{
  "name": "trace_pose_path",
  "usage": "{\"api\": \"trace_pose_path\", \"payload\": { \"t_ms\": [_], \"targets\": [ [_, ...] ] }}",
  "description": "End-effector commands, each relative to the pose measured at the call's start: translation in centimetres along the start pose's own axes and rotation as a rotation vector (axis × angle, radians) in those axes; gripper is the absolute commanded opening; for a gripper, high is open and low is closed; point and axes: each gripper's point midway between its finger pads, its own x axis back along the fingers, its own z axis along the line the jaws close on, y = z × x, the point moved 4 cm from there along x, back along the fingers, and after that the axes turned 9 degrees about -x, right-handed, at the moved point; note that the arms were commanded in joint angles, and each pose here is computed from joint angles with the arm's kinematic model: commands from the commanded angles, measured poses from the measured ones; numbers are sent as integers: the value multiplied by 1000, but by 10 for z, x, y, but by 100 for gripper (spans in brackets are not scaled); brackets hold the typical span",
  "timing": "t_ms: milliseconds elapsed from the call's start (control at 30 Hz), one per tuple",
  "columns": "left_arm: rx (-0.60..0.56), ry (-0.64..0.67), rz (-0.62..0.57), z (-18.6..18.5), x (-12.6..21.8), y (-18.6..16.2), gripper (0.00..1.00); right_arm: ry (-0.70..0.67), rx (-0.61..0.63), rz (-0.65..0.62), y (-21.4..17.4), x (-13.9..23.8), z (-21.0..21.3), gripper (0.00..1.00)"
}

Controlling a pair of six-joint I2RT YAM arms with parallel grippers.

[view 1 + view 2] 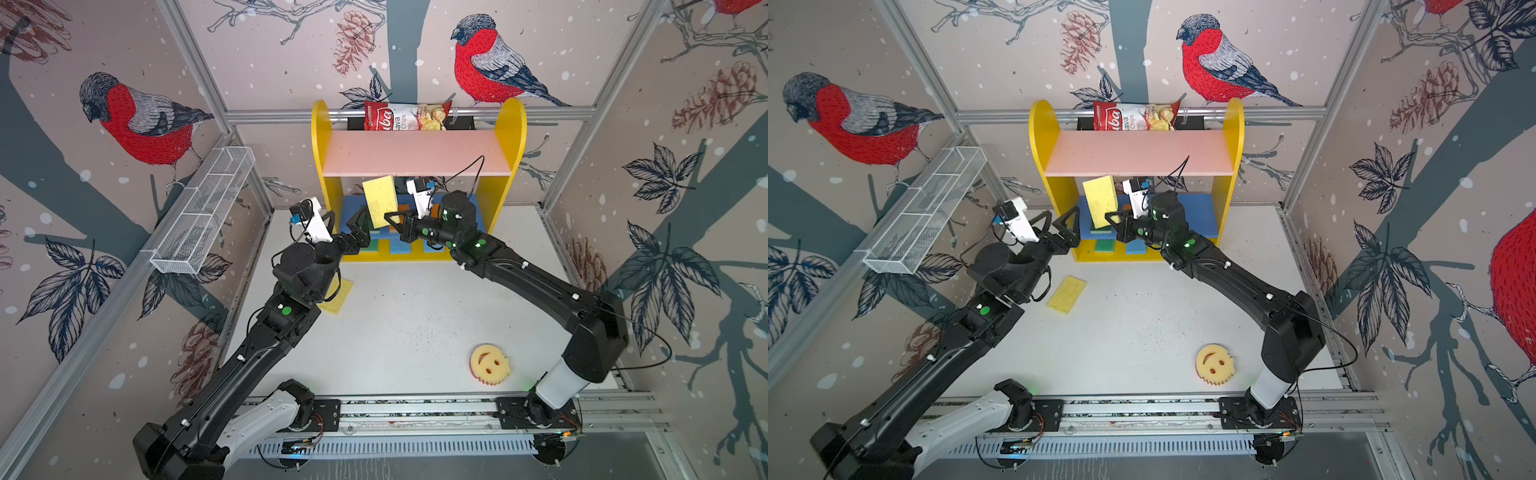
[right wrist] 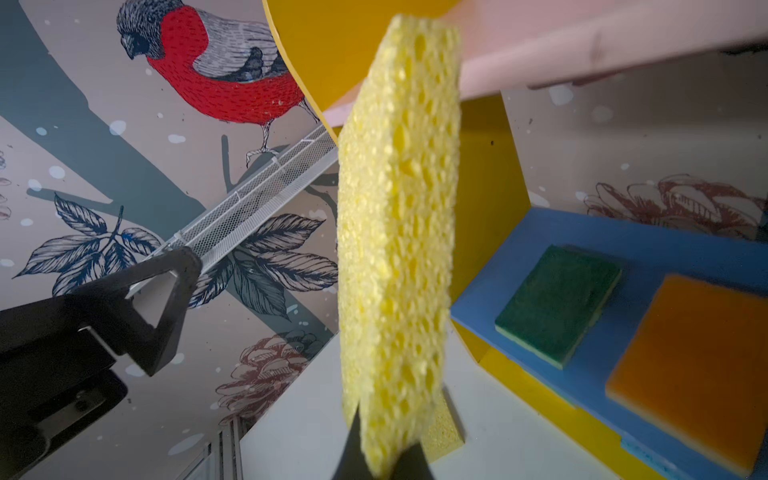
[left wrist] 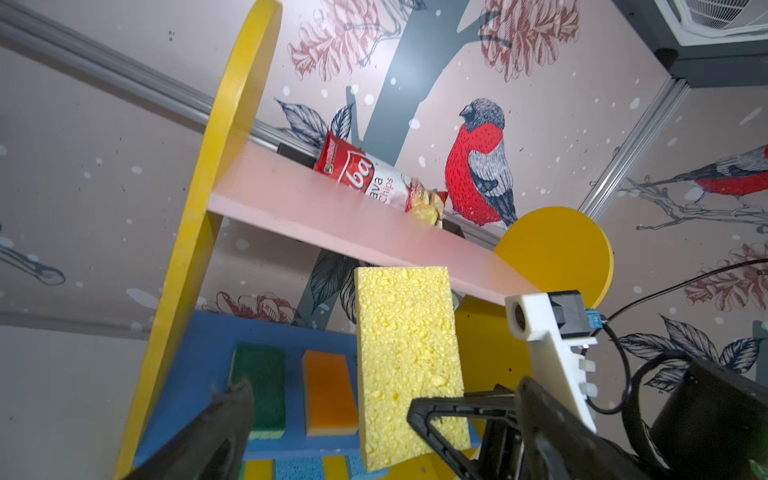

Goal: Place and organize the cleaning sponges onto the shelf
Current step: 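Lift the sponge with both grippers up onto the pink top shelf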

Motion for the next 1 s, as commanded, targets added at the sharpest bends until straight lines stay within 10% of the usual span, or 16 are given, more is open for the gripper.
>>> {"api": "trace_pose_path", "payload": {
  "t_ms": [0,967],
  "targets": [
    [-46,-11,-22,-6,-5,18,97,-23,-18,-43,17,-7,2,0],
    [-69,-51,37,-45,-85,84,95,-38,-233,-150,88,-81,-15,10]
  ]
}}
